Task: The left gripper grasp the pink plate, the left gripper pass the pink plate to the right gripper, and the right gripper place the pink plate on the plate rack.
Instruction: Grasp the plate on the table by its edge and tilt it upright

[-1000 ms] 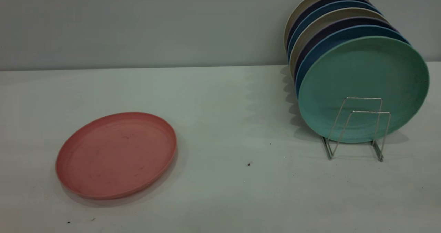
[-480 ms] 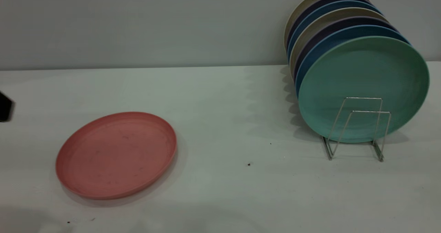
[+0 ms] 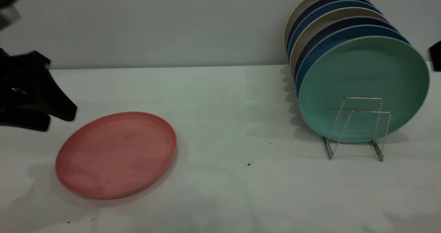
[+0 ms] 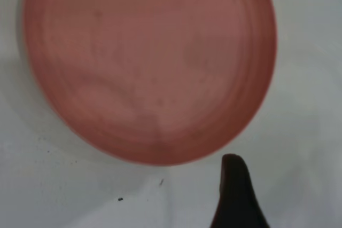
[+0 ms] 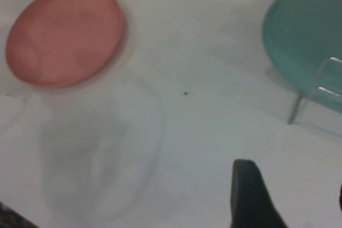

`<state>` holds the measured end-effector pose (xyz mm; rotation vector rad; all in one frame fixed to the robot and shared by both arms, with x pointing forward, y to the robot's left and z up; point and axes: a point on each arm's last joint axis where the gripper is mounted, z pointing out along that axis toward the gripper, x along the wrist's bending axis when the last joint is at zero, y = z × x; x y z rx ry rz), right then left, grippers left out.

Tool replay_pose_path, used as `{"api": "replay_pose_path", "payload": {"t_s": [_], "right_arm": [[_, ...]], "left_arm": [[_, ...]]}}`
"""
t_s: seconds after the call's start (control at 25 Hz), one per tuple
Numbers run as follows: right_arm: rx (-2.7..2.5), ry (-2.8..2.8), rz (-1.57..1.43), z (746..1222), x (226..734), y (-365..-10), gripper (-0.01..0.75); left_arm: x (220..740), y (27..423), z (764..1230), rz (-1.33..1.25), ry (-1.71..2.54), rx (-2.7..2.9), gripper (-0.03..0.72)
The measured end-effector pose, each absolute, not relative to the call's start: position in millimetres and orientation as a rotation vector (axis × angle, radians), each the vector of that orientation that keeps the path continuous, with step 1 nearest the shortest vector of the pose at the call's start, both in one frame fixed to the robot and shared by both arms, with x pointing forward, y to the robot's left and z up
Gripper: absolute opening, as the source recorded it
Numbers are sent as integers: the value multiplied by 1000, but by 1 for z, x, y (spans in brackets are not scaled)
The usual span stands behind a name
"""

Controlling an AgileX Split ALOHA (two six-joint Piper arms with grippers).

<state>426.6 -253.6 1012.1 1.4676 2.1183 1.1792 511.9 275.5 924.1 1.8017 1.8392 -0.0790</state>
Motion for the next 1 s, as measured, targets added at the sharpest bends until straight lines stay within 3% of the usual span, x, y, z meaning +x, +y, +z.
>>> {"api": "replay_pose_path", "payload": {"t_s": [0.44, 1.0], "right_arm": [[1485, 2155, 1233, 989, 450, -249, 417], [1498, 2135, 1237, 987, 454, -249, 417]], "left_arm": [[526, 316, 864, -167, 2035, 1624, 512], [531, 322, 814, -196, 2085, 1519, 512]]}}
